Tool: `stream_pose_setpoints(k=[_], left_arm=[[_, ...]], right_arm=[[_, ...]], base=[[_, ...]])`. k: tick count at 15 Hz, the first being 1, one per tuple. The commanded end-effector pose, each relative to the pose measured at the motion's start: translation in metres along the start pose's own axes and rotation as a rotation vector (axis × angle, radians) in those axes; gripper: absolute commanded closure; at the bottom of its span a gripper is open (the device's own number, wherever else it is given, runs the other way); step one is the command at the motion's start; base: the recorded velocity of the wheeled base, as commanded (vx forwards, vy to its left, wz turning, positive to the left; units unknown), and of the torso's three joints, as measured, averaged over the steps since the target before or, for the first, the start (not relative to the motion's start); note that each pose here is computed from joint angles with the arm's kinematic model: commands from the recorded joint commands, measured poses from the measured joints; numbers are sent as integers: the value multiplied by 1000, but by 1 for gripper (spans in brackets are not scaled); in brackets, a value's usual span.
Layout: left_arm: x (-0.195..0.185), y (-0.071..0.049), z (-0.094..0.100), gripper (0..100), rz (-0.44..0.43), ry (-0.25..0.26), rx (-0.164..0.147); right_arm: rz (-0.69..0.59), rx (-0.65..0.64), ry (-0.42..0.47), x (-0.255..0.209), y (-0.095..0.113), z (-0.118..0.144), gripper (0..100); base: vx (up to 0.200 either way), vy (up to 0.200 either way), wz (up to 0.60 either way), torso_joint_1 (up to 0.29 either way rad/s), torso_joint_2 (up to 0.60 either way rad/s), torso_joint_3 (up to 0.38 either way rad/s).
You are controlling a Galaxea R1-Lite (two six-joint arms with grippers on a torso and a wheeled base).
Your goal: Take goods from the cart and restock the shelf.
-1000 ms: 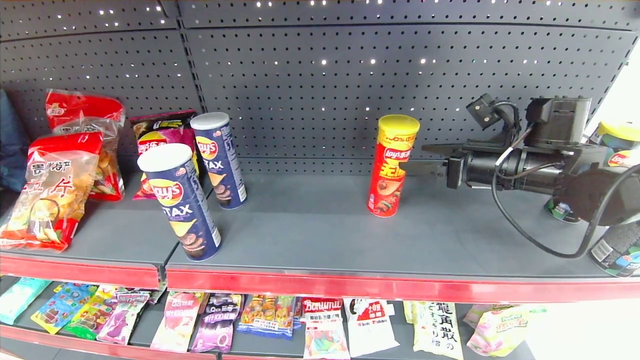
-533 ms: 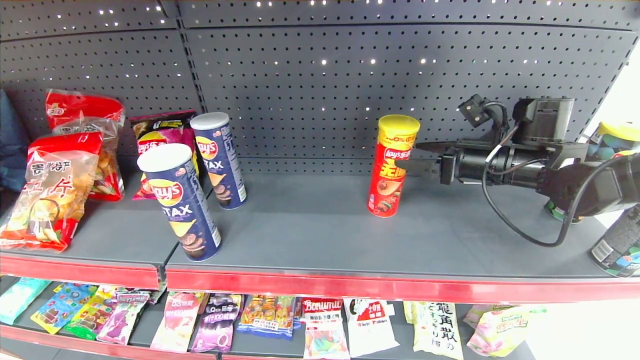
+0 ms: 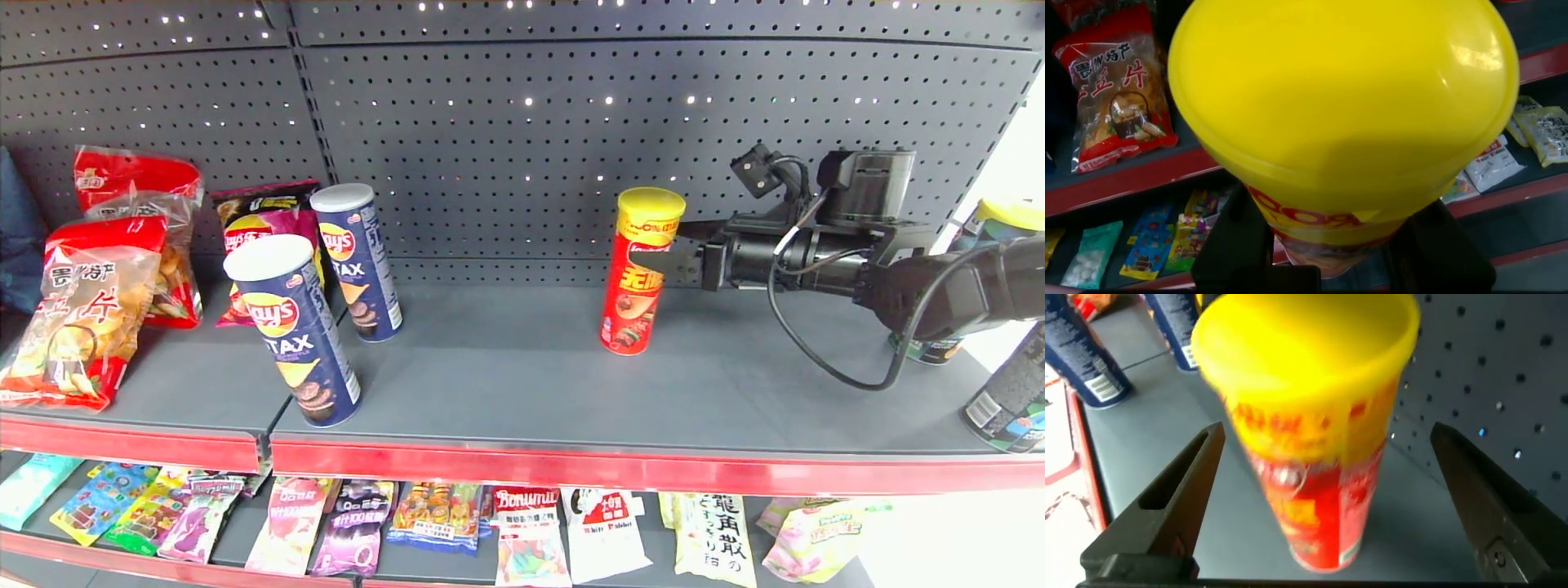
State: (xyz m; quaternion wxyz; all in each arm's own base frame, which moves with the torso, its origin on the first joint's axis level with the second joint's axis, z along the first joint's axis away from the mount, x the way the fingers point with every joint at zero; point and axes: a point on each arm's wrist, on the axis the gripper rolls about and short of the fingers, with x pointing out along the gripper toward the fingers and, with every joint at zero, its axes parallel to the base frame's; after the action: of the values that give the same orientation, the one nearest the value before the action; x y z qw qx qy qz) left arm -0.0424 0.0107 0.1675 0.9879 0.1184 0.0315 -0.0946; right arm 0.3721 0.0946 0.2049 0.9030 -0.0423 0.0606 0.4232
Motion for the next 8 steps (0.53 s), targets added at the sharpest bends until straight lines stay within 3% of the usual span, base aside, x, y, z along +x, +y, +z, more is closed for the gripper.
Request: stream_pose_setpoints(k=[1,8], left_arm=[[0,0,0,100,5,2,1],[0,0,-1,100,4,4,1]], right_arm=[[10,-5,-5,7,-1,0,0],[32,-6,-4,16,5,0,0]], base=[[0,0,0,0,0,0],[0,0,0,0,0,0]])
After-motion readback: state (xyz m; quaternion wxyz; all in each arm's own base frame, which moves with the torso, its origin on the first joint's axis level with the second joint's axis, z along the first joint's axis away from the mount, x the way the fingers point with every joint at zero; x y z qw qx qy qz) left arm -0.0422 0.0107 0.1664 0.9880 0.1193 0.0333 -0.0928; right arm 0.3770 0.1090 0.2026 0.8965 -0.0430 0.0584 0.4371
